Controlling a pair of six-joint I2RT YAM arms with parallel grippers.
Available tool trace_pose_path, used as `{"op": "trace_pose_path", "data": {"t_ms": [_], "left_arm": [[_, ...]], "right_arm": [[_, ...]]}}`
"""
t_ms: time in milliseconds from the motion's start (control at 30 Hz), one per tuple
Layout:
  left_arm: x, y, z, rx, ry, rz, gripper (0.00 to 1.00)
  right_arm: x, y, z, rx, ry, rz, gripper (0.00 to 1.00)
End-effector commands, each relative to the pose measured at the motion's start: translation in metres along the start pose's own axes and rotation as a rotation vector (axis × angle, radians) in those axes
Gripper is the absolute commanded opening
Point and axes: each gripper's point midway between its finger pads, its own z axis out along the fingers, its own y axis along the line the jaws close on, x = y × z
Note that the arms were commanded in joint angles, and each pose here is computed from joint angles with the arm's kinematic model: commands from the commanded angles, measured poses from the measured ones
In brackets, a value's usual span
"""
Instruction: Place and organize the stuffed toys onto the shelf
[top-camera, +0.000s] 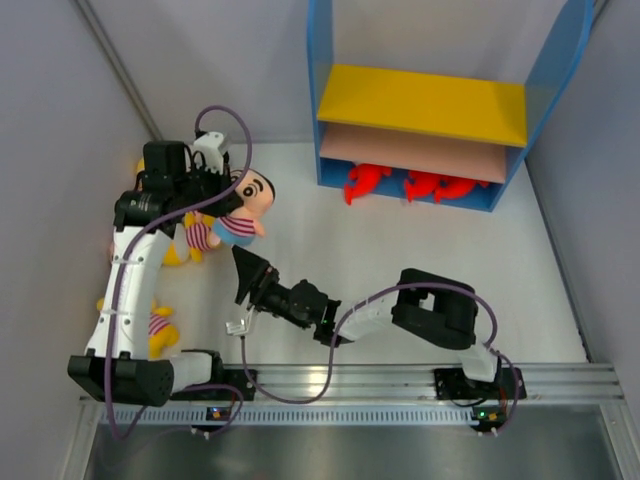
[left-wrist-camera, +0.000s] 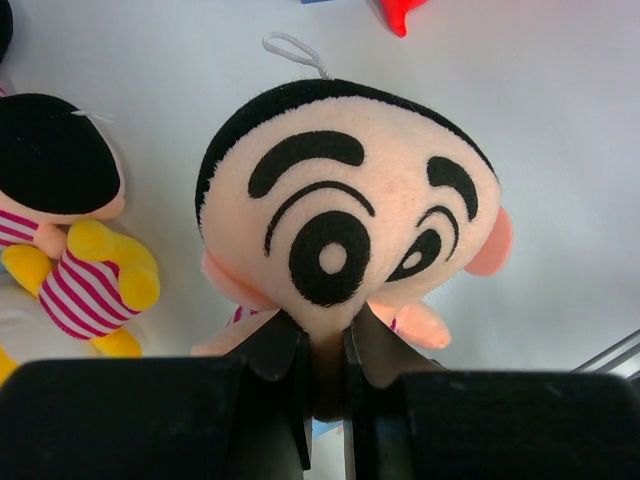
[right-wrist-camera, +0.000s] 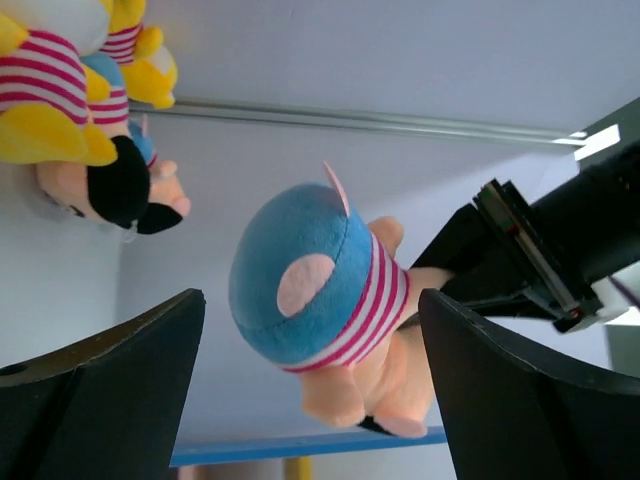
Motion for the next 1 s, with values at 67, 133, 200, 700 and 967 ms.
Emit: {"op": "trace_pose_path", "data": {"t_ms": [67, 133, 200, 700, 967], "left_arm": [[-0.004, -0.014, -0.017, 0.031, -0.048, -0.002, 0.00], [-0.004, -0.016, -0.017, 0.042, -0.048, -0.002, 0.00], [-0.004, -0.017, -0.017, 0.047, -0.048, -0.003, 0.00], [-0.001, -0.003, -0.012, -0.008, -0.030, 0.040, 0.67], [-0.053, 0.019, -0.075, -0.254, -0.201, 0.173, 0.99]], "right_arm": [[0.014, -0.069, 0.019, 0.218, 0.099, -0.221, 0.88], [0.021, -0.066, 0.027, 0.202, 0.116, -0.237, 0.87], [0.029, -0.061, 0.033, 0.195, 0.126, -0.246, 0.82], [0.057, -0.092, 0.009, 0.156, 0.169, -0.025, 0.00], [0.090, -0.087, -0.041, -0.198, 0.051, 0.206, 0.00]]}}
